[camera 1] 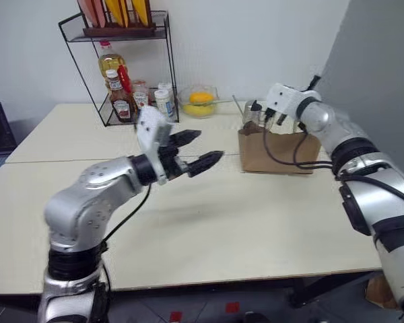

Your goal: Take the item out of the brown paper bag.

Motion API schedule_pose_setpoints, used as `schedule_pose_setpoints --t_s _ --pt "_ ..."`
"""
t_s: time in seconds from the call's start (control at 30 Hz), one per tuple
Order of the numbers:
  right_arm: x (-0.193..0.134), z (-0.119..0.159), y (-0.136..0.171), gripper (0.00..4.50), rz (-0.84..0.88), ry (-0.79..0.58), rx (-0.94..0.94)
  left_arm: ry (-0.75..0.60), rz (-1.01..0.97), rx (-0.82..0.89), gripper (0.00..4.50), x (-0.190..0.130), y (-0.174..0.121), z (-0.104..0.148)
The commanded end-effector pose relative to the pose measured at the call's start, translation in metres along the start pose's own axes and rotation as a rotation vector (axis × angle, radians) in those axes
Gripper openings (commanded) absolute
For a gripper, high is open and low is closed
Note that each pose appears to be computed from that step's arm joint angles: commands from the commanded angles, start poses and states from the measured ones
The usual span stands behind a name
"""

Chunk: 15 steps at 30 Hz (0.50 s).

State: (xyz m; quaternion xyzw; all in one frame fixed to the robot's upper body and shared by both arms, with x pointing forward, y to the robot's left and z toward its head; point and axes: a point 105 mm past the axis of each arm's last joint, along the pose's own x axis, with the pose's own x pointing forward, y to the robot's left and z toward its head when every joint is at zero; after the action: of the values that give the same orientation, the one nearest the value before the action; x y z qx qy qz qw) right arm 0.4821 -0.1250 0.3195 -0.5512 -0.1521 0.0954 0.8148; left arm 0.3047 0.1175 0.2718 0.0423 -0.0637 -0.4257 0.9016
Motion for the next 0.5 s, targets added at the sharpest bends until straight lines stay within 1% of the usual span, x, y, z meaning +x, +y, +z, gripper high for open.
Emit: schedule_pose_setpoints --t_s 0.03,0.1,0.23,0.37,0.5 --pt "0.006 0.065 -0.038 0.03 -0.095 -0.184 0.07 0.002 0.027 0.022 4.5 -0.022 -0.003 0.007" --pt "0.011 0.087 -0.025 0.03 -0.053 -0.232 0.095 0.034 0.075 0.026 4.5 -0.036 0.0 0.002" --pt "0.015 0.119 -0.017 0.03 -0.04 -0.295 0.139 0.058 0.175 0.029 4.5 -0.057 0.007 0.0" --pt "0.017 0.141 -0.008 0.03 -0.021 -0.338 0.132 0.079 0.222 0.028 4.5 -0.071 0.002 -0.002" --pt "0.016 0.158 0.003 0.03 0.023 -0.387 0.126 0.061 0.296 0.003 4.5 -0.085 0.002 -0.004"
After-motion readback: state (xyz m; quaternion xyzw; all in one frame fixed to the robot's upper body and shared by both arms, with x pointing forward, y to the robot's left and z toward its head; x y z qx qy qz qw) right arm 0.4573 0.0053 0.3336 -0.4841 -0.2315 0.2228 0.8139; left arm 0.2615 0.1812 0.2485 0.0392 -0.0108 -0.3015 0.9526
